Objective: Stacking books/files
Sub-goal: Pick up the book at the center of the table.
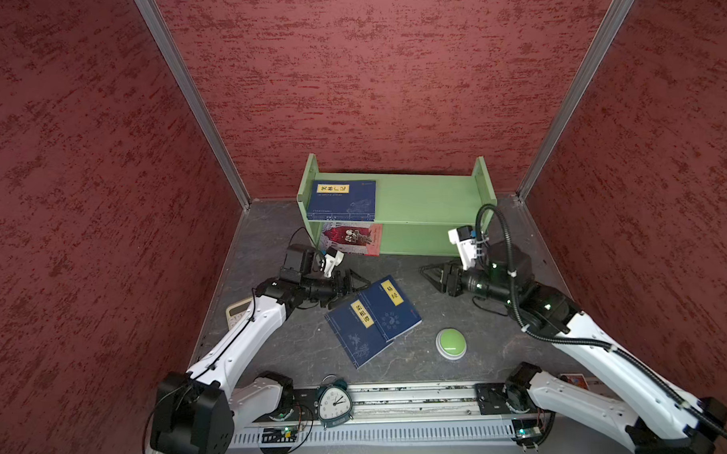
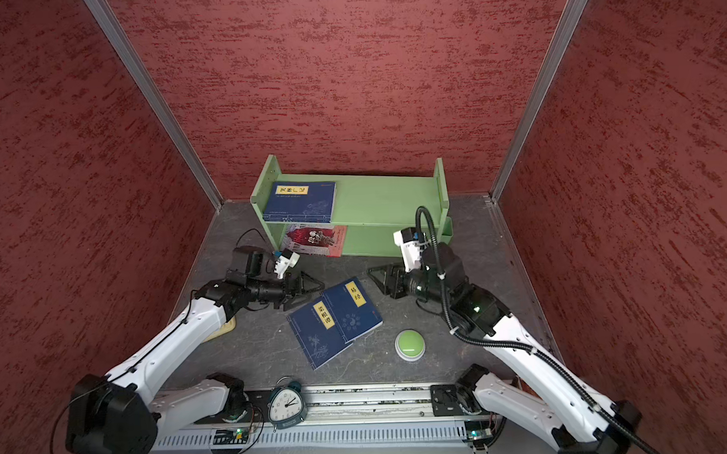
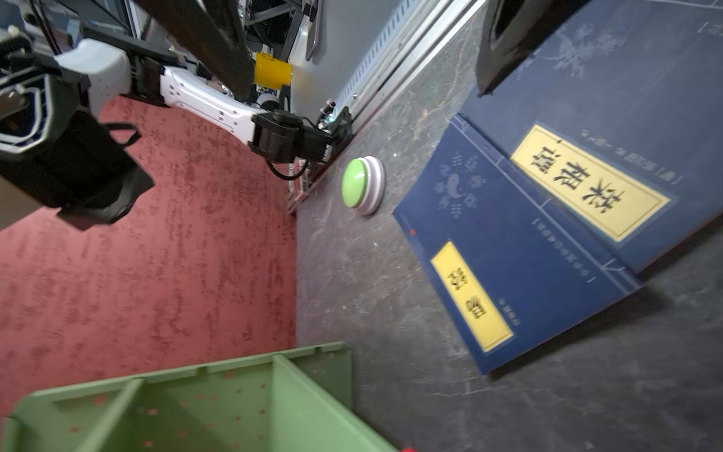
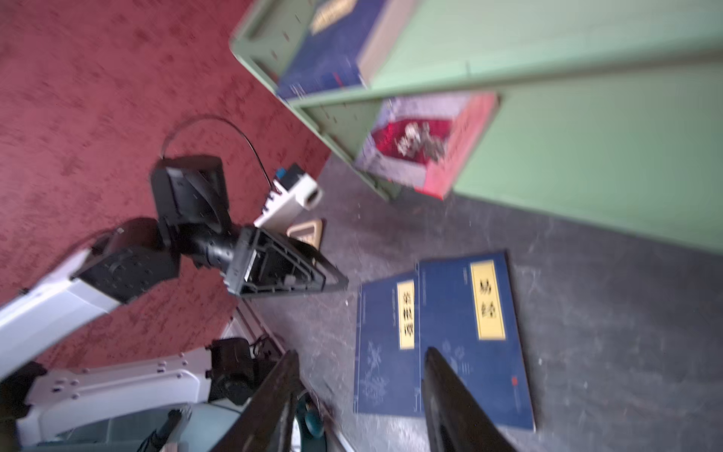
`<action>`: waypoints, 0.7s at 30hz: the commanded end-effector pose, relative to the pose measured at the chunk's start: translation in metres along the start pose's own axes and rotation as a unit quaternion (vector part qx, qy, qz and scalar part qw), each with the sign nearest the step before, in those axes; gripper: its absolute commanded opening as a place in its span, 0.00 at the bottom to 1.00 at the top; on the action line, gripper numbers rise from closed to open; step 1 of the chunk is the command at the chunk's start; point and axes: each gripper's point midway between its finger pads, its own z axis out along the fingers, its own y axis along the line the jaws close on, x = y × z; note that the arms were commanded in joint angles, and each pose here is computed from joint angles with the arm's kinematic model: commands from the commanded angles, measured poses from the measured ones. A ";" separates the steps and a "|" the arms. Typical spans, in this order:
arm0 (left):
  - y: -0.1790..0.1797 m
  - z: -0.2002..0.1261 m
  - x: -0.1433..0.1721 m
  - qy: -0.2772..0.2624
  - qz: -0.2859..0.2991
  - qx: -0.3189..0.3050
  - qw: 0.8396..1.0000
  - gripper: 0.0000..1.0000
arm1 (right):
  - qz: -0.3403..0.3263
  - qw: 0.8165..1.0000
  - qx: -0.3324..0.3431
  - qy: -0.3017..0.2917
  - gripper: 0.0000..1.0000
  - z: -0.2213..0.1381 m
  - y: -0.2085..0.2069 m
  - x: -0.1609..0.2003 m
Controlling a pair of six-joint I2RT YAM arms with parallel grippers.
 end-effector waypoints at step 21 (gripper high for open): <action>0.055 0.053 -0.004 0.018 0.023 -0.061 0.998 0.99 | 0.122 0.977 0.165 0.051 0.60 0.095 -0.127 0.096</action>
